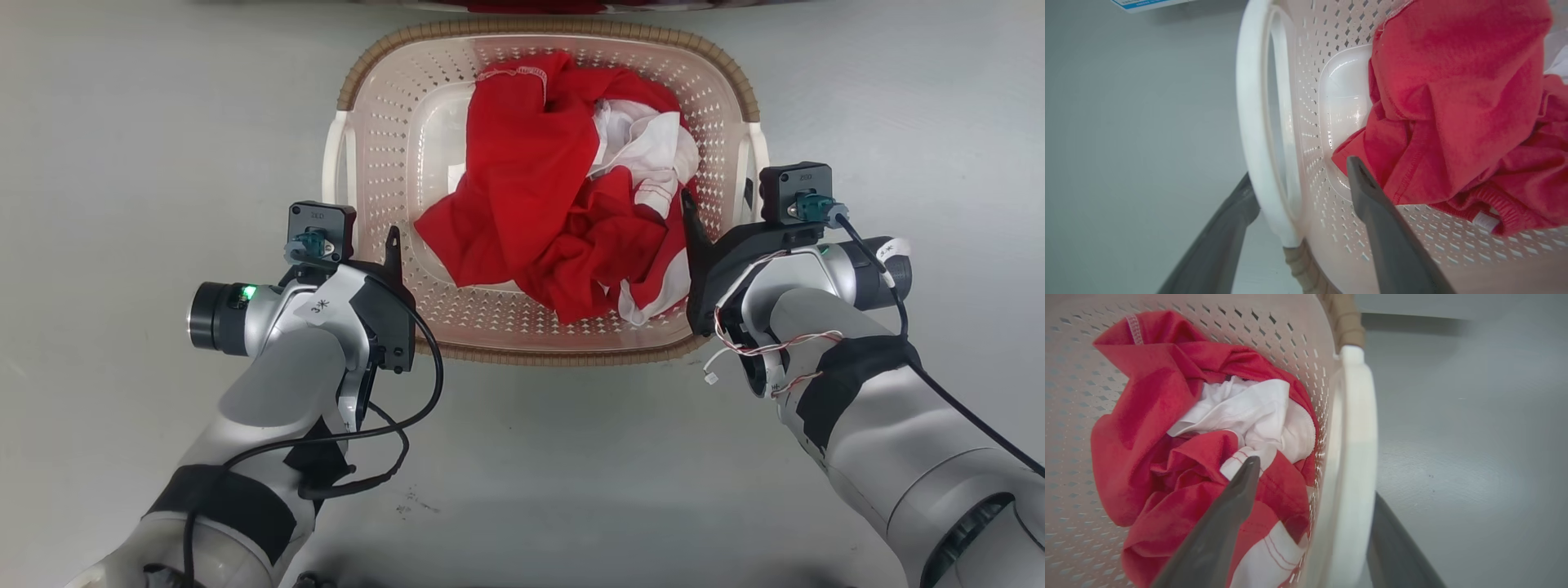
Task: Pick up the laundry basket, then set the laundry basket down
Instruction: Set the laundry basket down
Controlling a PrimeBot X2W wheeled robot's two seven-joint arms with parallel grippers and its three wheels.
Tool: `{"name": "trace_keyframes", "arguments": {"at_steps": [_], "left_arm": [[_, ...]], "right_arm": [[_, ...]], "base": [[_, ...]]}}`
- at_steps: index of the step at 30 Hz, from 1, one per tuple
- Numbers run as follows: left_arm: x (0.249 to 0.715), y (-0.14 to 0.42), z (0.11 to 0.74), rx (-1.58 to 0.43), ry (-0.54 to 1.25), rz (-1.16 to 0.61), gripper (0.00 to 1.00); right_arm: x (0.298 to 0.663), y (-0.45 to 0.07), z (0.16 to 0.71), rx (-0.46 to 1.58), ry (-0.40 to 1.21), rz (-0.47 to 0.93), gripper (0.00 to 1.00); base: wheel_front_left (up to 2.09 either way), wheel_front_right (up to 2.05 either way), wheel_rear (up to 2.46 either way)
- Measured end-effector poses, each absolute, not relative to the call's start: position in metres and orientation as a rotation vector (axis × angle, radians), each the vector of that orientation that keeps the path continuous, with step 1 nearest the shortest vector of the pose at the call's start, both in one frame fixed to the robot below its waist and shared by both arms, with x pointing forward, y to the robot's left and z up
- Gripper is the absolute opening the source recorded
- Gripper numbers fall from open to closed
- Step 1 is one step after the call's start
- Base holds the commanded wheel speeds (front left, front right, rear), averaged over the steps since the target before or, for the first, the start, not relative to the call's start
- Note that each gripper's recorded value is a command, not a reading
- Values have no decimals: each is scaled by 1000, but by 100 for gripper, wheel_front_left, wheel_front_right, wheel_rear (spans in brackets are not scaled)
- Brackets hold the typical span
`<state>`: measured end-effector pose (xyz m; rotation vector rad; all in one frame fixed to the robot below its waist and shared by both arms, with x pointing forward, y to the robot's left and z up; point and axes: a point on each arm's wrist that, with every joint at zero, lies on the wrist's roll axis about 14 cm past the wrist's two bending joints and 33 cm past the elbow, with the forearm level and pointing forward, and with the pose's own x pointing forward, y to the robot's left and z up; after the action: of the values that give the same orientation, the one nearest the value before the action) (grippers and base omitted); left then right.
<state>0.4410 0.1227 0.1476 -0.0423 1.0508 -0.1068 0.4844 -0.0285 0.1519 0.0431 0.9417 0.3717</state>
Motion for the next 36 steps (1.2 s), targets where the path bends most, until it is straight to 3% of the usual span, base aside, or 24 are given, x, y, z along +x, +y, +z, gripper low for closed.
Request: {"name": "trace_keyframes", "arguments": {"at_steps": [17, 36], "left_arm": [[457, 130, 181, -35, 965, -82, 100], [467, 122, 265, -116, 758, -89, 100]], "right_arm": [[503, -41, 186, 1, 859, 338, 100], [522, -54, 285, -8, 658, 290, 100]], "base": [[0, 0, 0], [0, 0, 0]]}}
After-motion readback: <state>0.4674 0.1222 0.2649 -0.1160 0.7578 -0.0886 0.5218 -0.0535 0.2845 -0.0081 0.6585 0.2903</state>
